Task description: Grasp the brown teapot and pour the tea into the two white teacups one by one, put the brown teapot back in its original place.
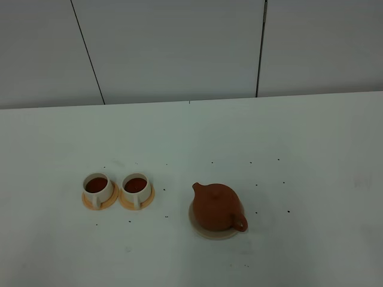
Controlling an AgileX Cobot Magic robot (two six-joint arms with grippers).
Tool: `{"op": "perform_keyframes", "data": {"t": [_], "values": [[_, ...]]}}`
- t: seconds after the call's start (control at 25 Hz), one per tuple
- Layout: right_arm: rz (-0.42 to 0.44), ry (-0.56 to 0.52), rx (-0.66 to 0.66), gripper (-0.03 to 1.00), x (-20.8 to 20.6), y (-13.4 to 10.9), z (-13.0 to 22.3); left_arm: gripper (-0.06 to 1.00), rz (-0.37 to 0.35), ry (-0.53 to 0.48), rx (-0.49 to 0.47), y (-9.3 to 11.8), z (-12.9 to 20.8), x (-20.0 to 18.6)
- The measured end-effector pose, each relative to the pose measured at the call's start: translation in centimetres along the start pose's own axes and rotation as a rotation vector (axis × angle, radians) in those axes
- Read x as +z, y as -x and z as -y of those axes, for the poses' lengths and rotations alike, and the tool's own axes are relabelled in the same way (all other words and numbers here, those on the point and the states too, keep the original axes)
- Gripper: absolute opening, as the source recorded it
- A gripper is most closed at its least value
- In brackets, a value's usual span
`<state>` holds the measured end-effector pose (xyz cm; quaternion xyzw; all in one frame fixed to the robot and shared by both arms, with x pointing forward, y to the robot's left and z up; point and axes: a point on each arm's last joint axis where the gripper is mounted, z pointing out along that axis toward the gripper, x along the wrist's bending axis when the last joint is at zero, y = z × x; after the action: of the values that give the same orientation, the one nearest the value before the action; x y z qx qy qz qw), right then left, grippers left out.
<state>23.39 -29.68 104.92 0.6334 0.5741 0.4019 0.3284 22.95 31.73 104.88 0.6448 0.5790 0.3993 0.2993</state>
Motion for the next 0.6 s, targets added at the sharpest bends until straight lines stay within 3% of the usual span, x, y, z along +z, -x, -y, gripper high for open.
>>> {"op": "perform_keyframes", "data": {"t": [0.6], "values": [[0.0,0.0,0.0,0.24,0.0,0.0,0.0,0.23,0.0,0.0,0.0,0.0,0.0,0.0]]}}
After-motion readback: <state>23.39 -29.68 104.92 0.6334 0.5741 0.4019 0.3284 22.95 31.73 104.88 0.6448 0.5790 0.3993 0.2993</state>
